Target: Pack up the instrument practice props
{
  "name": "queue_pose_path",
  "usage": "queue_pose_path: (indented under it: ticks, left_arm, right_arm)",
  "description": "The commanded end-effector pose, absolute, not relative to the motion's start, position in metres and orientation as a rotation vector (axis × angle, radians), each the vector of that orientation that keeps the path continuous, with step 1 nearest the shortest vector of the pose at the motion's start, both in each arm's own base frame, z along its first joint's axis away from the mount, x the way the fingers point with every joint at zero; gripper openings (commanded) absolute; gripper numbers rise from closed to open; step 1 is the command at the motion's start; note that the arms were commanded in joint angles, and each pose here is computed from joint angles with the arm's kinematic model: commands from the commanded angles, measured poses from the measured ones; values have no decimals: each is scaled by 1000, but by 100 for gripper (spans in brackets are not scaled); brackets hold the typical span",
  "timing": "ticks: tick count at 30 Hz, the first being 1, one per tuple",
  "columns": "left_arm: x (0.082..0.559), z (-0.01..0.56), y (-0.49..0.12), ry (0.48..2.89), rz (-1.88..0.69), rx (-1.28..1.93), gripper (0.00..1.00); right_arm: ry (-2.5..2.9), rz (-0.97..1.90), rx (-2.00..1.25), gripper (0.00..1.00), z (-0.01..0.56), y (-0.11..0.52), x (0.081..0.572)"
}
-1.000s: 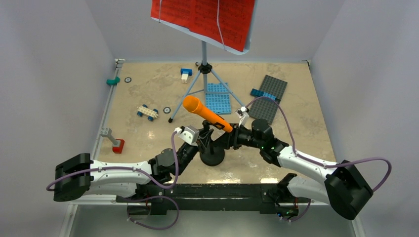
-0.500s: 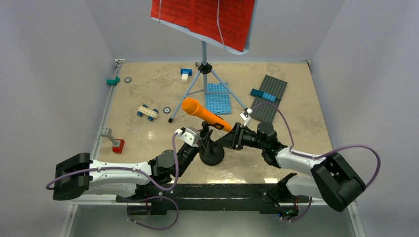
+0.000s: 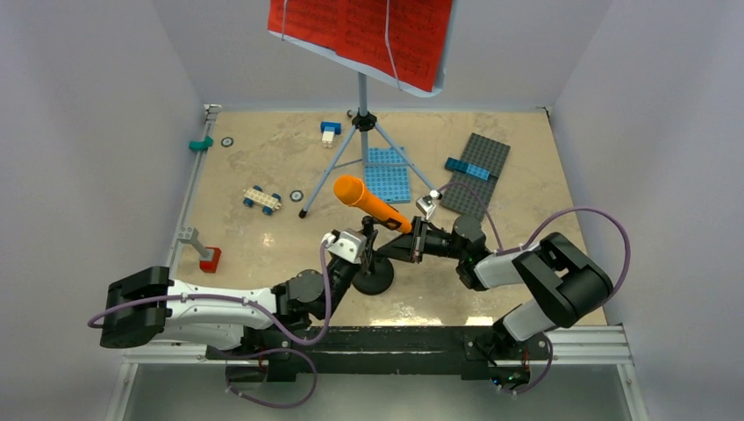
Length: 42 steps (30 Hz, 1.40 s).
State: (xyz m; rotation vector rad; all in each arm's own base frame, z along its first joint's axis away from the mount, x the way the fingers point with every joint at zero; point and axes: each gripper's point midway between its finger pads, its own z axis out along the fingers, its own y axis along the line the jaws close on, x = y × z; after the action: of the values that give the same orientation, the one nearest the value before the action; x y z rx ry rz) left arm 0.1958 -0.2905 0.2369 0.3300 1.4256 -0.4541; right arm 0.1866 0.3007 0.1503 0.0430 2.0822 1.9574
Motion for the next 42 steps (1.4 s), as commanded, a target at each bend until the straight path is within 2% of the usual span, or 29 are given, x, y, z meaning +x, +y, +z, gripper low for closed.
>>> queue_pose_path:
  ticks: [1, 6, 13, 17, 24, 29, 33, 35, 38, 42]
  left_arm:
    - [199, 232, -289, 1446, -363, 348, 0]
    - [200, 224, -291, 1470, -359, 346, 0]
    - [200, 214, -293, 1497, -359, 339, 0]
    - [200, 213, -293, 1502, -355, 330, 0]
    - [203, 214, -292, 1521, -362, 272, 0]
    - [203, 216, -293, 1531, -359, 256, 0]
    - [204, 217, -294, 1532, -361, 255, 0]
    - [203, 214, -295, 1539, -362, 259, 0]
    - [201, 207, -297, 1559, -369, 274, 0]
    - [199, 196, -298, 1592, -381, 284, 0]
  right_arm:
    - [2030, 1924, -121, 0, 157, 302, 182]
    - [2152, 1597, -207, 0, 124, 290, 190]
    - [2143, 1294, -237, 0, 116, 264, 203]
    - [2131, 1224, -227, 0, 111, 254, 202]
    - [2123, 1267, -200, 0, 109, 254, 195]
    - [2105, 1278, -192, 12, 114, 252, 192]
    - [2079, 1274, -180, 34, 120, 248, 190]
    - [2061, 1258, -170, 42, 123, 243, 189]
    - [2019, 1204, -165, 46, 132, 233, 189]
    - [1988, 1125, -169, 47, 147, 220, 188]
